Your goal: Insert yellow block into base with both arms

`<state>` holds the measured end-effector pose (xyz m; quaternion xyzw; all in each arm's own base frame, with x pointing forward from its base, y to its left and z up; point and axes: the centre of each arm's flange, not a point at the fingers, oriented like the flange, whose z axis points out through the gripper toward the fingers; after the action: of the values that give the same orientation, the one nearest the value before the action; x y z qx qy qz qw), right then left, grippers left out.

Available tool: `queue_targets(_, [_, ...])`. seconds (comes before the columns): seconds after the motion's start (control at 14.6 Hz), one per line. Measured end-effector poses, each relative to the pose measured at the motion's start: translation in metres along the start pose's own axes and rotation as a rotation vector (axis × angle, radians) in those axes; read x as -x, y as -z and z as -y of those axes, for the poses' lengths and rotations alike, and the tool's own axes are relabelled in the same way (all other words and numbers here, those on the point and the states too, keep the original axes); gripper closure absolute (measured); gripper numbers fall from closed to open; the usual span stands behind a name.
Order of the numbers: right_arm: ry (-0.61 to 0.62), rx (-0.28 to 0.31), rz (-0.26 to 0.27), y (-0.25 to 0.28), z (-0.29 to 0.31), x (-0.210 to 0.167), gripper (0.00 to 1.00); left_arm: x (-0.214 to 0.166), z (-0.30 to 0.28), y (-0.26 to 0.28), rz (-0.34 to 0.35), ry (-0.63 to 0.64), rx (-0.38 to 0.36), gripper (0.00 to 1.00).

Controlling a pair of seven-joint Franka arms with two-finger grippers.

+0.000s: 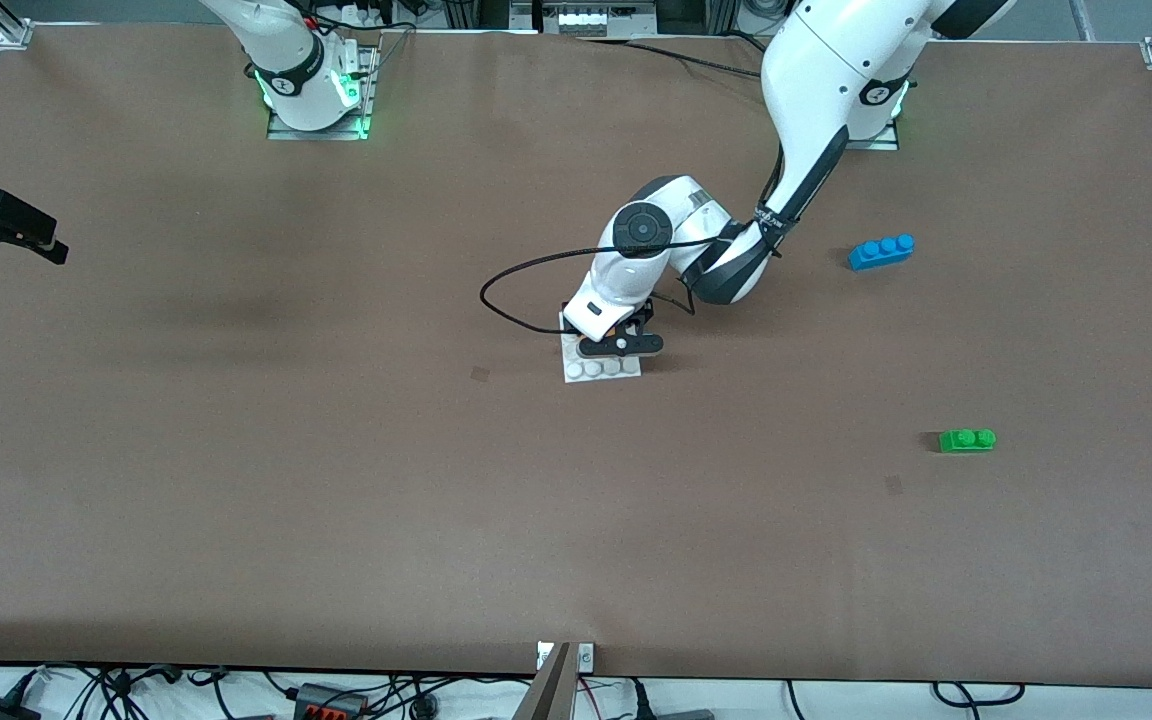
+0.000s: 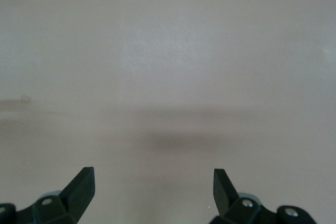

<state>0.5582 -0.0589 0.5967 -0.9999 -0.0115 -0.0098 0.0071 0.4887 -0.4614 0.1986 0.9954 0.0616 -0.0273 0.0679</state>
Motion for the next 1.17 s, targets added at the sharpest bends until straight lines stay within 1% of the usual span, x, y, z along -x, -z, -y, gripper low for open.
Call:
queue_targets(0.14, [0.0, 0.0, 0.0, 0.0, 0.0, 0.0, 0.0, -0.004, -0.001, 0.005, 0.014, 0.004, -0.024, 0.01])
queue_targets(0.21, [0.0, 0.0, 0.0, 0.0, 0.0, 0.0, 0.0, -0.009, -0.003, 0.014, 0.02, 0.007, -0.037, 0.0])
queue_targets(0.34, [0.0, 0.0, 0.0, 0.0, 0.0, 0.0, 0.0, -0.021, -0.006, 0.038, 0.024, 0.019, -0.054, 0.0])
queue_targets(0.55, [0.0, 0.0, 0.001, 0.0, 0.0, 0.0, 0.0, -0.045, 0.007, 0.078, 0.023, 0.059, -0.029, 0.0])
queue_targets(0.69, [0.0, 0.0, 0.001, 0.0, 0.0, 0.0, 0.0, -0.064, 0.03, 0.107, 0.048, 0.075, -0.021, 0.0])
queue_targets(0.96, [-0.001, 0.0, 0.001, 0.0, 0.0, 0.0, 0.0, -0.098, 0.094, 0.168, 0.086, 0.05, -0.082, 0.0])
queue_targets(1.17, [-0.001, 0.0, 0.001, 0.0, -0.001, 0.0, 0.0, -0.108, 0.133, 0.196, 0.134, -0.019, -0.123, 0.0])
